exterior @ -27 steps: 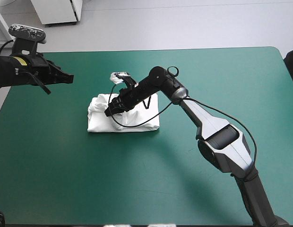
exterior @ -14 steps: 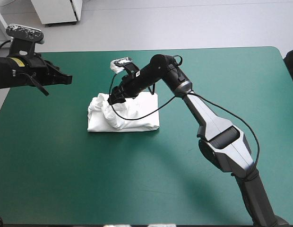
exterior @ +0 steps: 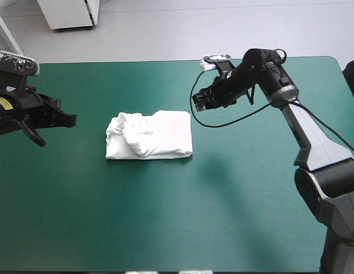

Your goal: Fold the cloth

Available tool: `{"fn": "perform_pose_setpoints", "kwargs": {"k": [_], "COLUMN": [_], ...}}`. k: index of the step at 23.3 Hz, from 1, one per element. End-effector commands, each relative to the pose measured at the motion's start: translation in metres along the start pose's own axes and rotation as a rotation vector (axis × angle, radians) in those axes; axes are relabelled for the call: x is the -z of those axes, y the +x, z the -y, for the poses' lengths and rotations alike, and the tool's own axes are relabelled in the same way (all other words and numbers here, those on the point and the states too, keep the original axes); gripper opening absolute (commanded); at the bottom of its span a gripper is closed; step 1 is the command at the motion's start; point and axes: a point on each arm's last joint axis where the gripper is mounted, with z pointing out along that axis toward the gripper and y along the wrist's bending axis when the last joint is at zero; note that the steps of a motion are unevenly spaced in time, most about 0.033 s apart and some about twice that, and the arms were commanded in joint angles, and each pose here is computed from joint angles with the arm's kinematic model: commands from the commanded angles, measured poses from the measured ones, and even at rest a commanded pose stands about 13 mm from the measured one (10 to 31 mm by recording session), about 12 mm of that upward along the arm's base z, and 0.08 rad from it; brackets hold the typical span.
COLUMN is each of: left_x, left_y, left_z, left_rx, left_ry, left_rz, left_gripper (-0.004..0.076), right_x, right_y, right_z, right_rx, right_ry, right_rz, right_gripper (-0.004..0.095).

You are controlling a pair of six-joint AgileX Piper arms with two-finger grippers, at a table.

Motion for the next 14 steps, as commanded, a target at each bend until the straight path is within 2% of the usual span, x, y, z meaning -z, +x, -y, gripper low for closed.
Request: {"fn": "perform_pose_setpoints", "kwargs": {"k": [1, 5, 8, 11, 14], "left_x": [0.013, 0.013, 0.013, 0.013, 0.013], "left_y": [-0.007, -0.008, -0.008, -0.008, -0.008], "left_z": [0.001, 0.002, 0.003, 0.003, 0.003], "left_rx": [0.006, 0.001, 0.004, 0.004, 0.004], "left_ry": [-0.003, 0.013, 0.019, 0.019, 0.019], "left_rz": [0.103, 0.113, 0.118, 0.116, 0.116], "left_gripper": [0.0078, 0.0229, 0.0380, 0.0405, 0.0405], "right_x": [0.042, 0.028, -0.004, -0.046, -0.070], "right_y": [0.021, 0.029, 0.023, 0.021, 0.021], "right_z": [-0.010, -0.008, -0.002, 0.010, 0.017], "right_rx": [-0.004, 0.004, -0.017, -0.072, -0.104], "right_ry": [-0.030, -0.090, -0.186, -0.275, -0.315], "right_rz": [0.034, -0.010, -0.022, -0.063, -0.074], "right_gripper": [0.0544, 0.0544, 0.0545, 0.0544, 0.0544]}}
